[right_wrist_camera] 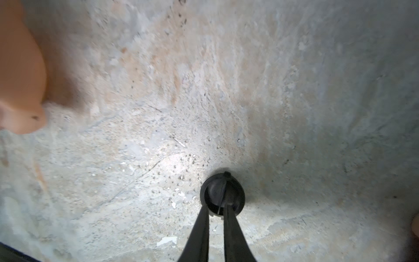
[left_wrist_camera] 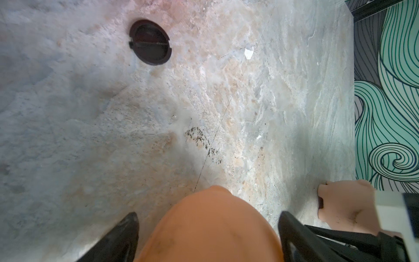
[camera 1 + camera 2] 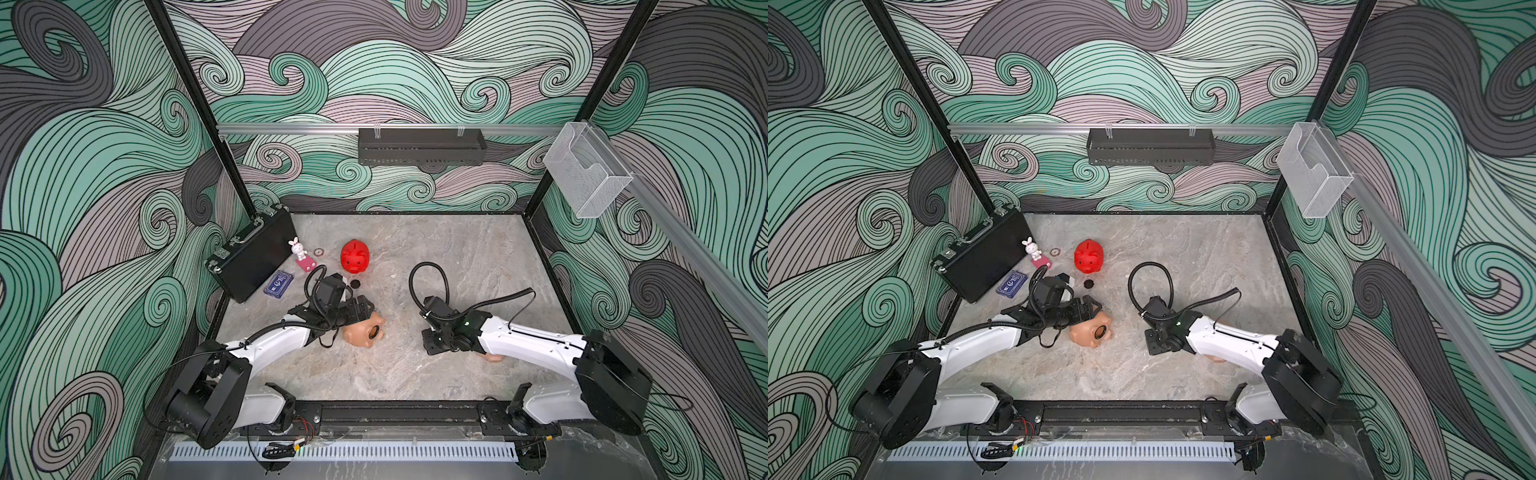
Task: Open piggy banks
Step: Place the lid at the center of the board.
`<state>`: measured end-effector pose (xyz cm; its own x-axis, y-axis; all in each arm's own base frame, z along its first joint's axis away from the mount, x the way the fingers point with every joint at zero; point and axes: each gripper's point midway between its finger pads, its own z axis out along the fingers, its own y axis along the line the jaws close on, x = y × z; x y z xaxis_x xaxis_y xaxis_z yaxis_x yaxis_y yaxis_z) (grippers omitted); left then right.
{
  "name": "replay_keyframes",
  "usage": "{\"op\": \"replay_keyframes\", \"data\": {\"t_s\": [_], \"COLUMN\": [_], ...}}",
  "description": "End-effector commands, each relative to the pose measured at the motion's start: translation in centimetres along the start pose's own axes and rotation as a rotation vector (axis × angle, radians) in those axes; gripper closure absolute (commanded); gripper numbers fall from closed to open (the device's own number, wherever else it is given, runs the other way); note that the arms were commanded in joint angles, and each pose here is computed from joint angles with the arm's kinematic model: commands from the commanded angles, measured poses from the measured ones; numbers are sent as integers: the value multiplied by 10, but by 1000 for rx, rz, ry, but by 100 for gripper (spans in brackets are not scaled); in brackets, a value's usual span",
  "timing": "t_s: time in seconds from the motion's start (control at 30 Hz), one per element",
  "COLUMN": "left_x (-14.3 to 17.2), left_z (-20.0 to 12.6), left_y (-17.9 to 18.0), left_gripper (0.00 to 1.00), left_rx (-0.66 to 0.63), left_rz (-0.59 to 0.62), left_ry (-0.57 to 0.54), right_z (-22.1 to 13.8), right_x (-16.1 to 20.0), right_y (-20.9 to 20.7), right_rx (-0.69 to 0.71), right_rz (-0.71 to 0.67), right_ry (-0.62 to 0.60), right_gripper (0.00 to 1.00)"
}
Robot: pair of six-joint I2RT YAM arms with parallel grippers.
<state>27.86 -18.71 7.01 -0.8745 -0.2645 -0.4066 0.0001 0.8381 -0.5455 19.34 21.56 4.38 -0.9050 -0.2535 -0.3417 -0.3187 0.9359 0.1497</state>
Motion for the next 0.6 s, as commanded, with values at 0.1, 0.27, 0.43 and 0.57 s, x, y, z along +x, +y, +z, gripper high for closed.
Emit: {"op": "replay_keyframes", "data": {"t_s": [0.1,0.27,0.43,0.57], "left_x": [3,-2,-3,-4], "left_z": [-11,-19,-27,-34], "left_y": [2,-4,-6,-8], "left_gripper": [8,8,7,7], "left_rx": [-40,-30,-26,-19], "left_rz": [13,13,10,5], "left_ry": [24,10,0,-10], "right_z": [-21,-28,-41,-50], "right_x": [-10,-24,-34,-40], "right_y": [-1,41,70,92], "right_rx": [-37,-305,-429,-525], "right_rz": [59,125,131,156], "right_ry": [-96,-195,-238,-269], "right_gripper": [75,60,51,40]}}
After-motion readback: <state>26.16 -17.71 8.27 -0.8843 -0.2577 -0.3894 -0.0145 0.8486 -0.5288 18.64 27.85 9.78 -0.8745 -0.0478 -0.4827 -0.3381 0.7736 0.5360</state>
